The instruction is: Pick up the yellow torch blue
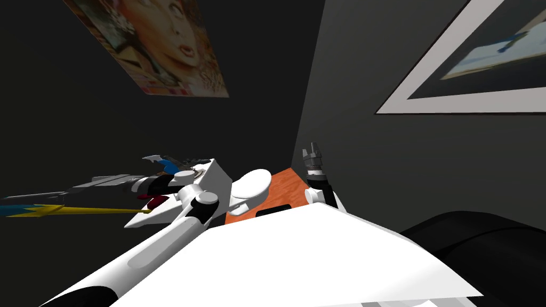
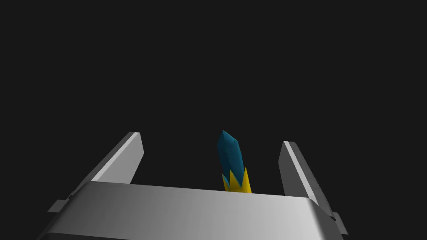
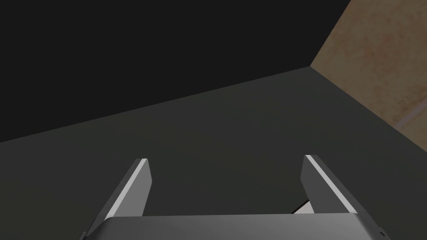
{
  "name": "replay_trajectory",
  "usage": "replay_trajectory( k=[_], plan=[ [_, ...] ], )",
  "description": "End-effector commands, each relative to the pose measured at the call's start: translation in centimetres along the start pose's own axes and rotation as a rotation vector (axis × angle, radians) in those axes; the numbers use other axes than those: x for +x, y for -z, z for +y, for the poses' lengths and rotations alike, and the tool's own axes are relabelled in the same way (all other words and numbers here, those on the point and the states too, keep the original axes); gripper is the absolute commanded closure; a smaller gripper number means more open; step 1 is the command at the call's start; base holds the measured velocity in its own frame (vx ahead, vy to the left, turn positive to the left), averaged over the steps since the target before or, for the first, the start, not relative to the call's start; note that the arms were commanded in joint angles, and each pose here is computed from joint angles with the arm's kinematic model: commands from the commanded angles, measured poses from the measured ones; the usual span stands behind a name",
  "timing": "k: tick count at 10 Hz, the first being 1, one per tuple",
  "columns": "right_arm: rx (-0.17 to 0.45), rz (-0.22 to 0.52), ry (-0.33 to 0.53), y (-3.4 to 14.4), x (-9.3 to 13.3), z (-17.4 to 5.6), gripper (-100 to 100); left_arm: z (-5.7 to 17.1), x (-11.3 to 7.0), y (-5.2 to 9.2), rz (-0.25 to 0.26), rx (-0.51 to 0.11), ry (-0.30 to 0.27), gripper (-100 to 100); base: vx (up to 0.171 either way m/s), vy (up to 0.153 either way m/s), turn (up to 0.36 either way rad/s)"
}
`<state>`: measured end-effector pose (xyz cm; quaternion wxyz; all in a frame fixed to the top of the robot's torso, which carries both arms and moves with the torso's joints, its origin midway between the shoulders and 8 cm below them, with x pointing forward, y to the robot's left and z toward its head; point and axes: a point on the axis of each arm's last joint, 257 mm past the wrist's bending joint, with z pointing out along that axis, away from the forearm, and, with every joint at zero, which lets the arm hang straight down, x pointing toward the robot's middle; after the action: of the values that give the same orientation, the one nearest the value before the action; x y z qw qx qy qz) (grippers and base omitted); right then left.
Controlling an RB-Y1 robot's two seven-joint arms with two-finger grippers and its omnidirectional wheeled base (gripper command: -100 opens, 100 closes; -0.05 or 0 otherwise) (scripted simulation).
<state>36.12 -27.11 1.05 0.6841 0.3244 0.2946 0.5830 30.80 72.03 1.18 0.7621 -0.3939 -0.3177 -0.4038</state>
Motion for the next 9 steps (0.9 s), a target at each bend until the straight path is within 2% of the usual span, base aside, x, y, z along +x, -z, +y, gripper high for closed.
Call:
replay_trajectory(
  k=[1, 2, 3, 4, 5, 6, 8, 9],
  plan=[
    [0.0, 0.0, 0.0, 0.0, 0.0, 0.0, 0, 0.4, -1.8, -0.2, -0.099, 0.009, 0.033, -100, -0.082, 0.031, -0.055],
    [0.0, 0.0, 0.0, 0.0, 0.0, 0.0, 0, 1.4, -1.4, 0.2, -0.113, -0.009, 0.049, -100, -0.063, 0.028, -0.036],
    [0.0, 0.0, 0.0, 0.0, 0.0, 0.0, 0, 1.9, -2.9, 0.4, -0.195, -0.008, 0.074, -100, -0.064, 0.035, -0.061],
    [0.0, 0.0, 0.0, 0.0, 0.0, 0.0, 0, 2.3, -2.6, 0.5, -0.204, -0.014, 0.088, -100, -0.061, 0.031, -0.032],
    [0.0, 0.0, 0.0, 0.0, 0.0, 0.0, 0, 3.0, -3.9, 1.0, -0.285, -0.019, 0.114, -100, -0.073, 0.041, -0.043],
    [0.0, 0.0, 0.0, 0.0, 0.0, 0.0, 0, 3.2, -3.6, 1.0, -0.292, -0.021, 0.126, -100, -0.065, 0.039, -0.03],
    [0.0, 0.0, 0.0, 0.0, 0.0, 0.0, 0, 5.0, -5.4, 2.3, -0.437, -0.039, 0.172, -100, -0.102, 0.054, -0.059],
    [0.0, 0.0, 0.0, 0.0, 0.0, 0.0, 0, 5.3, -5.0, 2.5, -0.456, -0.043, 0.2, -100, -0.094, 0.063, -0.024]
  ],
)
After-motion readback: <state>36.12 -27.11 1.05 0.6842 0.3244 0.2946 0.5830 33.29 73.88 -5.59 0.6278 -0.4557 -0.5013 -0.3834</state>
